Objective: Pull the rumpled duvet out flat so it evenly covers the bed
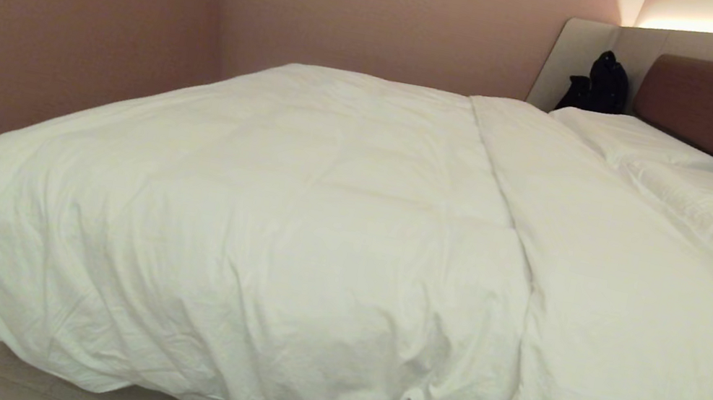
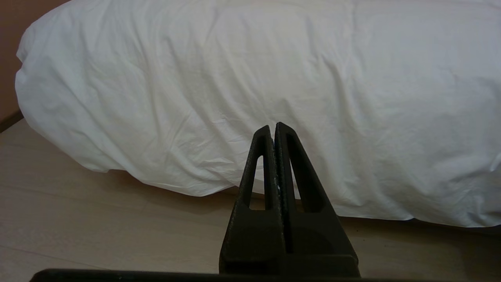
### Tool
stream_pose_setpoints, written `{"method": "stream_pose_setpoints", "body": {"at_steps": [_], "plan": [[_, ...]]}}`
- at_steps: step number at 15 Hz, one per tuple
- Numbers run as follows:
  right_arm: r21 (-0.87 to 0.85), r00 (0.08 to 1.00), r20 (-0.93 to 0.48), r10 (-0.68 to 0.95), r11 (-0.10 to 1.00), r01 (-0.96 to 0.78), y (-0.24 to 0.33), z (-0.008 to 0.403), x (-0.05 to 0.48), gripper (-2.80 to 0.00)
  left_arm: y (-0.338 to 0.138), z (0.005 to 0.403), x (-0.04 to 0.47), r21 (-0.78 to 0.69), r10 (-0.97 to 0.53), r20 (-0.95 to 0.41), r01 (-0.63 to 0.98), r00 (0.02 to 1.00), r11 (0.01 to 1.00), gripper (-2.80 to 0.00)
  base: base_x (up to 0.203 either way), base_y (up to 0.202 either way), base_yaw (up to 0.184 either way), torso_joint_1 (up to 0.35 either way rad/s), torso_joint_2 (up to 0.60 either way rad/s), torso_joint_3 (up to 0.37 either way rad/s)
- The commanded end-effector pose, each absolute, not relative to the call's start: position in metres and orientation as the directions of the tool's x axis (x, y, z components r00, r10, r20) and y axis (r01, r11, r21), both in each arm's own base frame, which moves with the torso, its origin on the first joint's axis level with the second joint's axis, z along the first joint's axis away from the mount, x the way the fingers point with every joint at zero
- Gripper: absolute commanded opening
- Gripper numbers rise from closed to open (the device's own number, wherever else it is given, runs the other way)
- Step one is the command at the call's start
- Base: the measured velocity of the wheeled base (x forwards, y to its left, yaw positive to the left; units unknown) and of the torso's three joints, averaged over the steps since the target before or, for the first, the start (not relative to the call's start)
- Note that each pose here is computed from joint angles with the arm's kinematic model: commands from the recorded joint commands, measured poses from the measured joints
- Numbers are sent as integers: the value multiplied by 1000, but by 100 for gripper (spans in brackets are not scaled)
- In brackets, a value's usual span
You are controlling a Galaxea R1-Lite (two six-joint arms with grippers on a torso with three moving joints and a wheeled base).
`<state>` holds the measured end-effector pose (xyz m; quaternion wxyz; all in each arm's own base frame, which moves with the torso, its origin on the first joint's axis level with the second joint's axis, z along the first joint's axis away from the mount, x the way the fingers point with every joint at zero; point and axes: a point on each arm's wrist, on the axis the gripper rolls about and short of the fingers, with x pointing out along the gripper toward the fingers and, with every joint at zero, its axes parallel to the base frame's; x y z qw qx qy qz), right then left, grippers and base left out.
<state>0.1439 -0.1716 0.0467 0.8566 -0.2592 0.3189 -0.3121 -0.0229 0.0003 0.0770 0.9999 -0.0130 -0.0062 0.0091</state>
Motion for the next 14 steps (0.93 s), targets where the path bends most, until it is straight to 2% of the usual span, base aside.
{"method": "stream_pose_setpoints", "body": {"at_steps": [1, 4, 6, 8, 11, 14], "plan": [[-692, 635, -179, -751, 555, 461, -170, 89, 143, -280, 0, 77, -23, -26, 20, 12, -20, 1000, 999, -280, 0, 0, 0, 0, 0, 0], [-701, 635, 69, -769, 415, 580, -167, 150, 141, -280, 0, 77, -23, -26, 18, 12, -18, 1000, 999, -280, 0, 0, 0, 0, 0, 0], [-681, 636, 138, -759, 393, 618, -160, 187, 139, -280, 0, 77, -23, -26, 19, 12, -19, 1000, 999, -280, 0, 0, 0, 0, 0, 0], [-652, 655, 53, -754, 471, 594, -149, 214, 135, -280, 0, 77, -23, -26, 18, 12, -18, 1000, 999, -280, 0, 0, 0, 0, 0, 0], [-558, 688, -207, -695, 662, 501, -125, 235, 127, -280, 0, 77, -23, -26, 19, 12, -19, 1000, 999, -280, 0, 0, 0, 0, 0, 0], [-285, 745, -331, -580, 814, 507, -102, 252, 133, -280, 0, 77, -23, -26, 20, 12, -20, 1000, 999, -280, 0, 0, 0, 0, 0, 0]]}}
